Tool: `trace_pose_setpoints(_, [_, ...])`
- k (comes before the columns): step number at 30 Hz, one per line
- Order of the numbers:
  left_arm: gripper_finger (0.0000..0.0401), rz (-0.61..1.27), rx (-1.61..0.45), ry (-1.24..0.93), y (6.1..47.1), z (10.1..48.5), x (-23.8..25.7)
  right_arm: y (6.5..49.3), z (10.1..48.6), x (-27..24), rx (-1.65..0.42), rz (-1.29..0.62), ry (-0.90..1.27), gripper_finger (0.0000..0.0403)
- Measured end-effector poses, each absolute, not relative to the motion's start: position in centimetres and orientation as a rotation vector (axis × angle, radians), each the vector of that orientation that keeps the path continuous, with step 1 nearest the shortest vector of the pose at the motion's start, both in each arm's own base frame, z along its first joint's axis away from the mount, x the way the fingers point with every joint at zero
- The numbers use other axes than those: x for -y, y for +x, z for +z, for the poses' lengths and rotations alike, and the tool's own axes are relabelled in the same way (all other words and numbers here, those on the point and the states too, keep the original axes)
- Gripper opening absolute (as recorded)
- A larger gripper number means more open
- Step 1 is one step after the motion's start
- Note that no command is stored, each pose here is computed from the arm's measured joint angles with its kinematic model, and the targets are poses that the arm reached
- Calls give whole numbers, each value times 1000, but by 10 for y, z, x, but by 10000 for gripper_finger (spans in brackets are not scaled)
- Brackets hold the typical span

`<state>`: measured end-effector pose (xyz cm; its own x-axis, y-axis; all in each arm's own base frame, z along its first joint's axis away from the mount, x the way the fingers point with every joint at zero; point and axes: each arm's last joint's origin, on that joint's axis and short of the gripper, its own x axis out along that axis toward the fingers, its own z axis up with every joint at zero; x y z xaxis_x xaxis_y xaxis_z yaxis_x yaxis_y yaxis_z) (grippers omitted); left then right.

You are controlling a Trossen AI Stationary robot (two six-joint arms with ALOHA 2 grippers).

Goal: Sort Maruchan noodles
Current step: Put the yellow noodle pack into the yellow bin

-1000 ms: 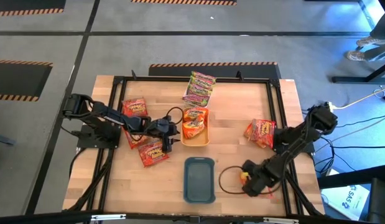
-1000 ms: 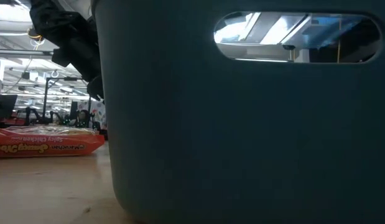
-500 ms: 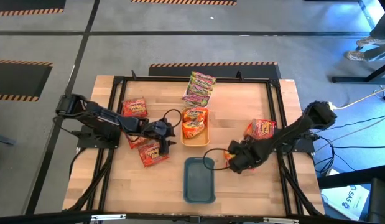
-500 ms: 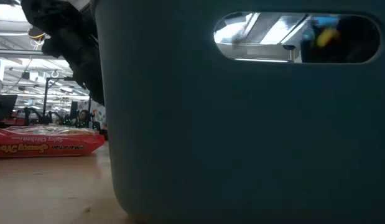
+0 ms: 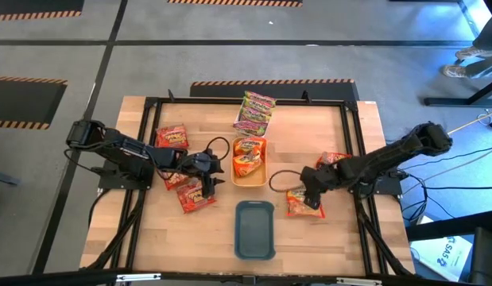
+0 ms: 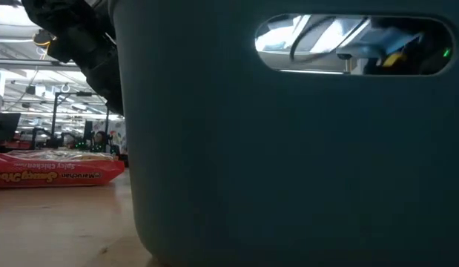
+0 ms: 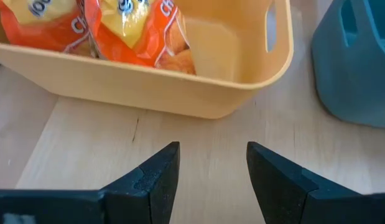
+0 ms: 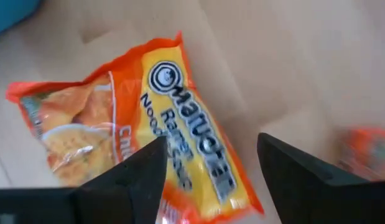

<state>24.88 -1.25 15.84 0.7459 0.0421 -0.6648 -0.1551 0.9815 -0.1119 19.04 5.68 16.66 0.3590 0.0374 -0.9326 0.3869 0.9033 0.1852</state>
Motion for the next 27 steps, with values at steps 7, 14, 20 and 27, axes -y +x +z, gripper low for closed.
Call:
trace_pose_setpoints(7, [183, 104, -708, -154, 250, 159, 12, 192, 139, -32, -1147, 14, 528, 234])
trace_pose_setpoints(14, [183, 104, -693, -145, 251, 161, 12, 190, 133, -29, -1142, 63, 546, 234])
trace_pose_setpoints(20, [183, 100, -694, -131, 251, 160, 12, 195, 126, -30, -1160, 68, 551, 213])
trace_pose_setpoints(27, [183, 91, -695, -106, 251, 160, 12, 197, 120, -30, -1180, 62, 554, 141])
